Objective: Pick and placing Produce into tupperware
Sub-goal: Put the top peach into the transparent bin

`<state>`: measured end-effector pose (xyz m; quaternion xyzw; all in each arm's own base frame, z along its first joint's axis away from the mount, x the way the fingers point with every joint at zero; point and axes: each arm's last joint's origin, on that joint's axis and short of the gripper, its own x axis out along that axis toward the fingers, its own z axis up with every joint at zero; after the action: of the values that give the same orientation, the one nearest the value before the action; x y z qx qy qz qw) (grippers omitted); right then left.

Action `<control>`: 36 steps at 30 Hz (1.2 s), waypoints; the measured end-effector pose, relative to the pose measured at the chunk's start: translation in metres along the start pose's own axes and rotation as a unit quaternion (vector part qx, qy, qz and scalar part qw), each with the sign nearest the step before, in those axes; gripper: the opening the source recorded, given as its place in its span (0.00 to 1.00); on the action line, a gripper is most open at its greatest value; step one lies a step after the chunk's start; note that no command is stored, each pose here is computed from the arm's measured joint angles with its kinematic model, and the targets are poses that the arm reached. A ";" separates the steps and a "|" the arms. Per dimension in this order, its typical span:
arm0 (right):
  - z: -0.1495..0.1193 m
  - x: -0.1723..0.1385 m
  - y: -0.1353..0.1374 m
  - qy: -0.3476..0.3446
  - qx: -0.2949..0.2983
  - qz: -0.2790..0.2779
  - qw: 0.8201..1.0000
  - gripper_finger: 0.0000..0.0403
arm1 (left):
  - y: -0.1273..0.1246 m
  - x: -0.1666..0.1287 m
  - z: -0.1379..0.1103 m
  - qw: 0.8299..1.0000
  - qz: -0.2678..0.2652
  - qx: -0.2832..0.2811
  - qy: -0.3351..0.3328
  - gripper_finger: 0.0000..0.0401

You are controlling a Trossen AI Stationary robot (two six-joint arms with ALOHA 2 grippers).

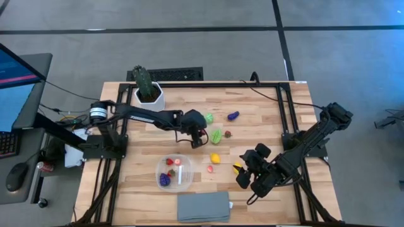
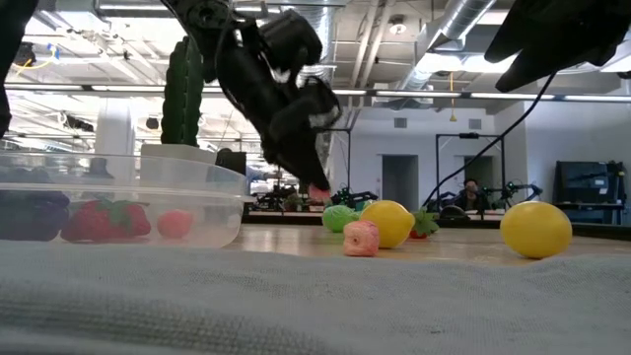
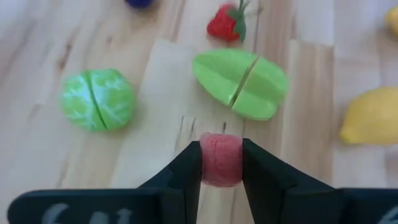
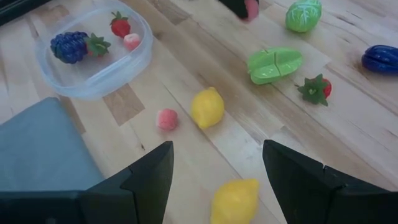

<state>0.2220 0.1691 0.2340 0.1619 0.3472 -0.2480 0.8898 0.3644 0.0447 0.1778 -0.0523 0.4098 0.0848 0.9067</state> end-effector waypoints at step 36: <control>-0.003 -0.003 0.002 -0.002 -0.015 0.008 1.000 0.67 | -0.128 -0.145 -0.036 1.000 0.005 -0.004 -0.001 0.22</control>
<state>0.2195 0.1734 0.2343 0.1506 0.3478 -0.2354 0.8949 0.2688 -0.1023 0.2664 -0.0542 0.4089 0.0909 0.9064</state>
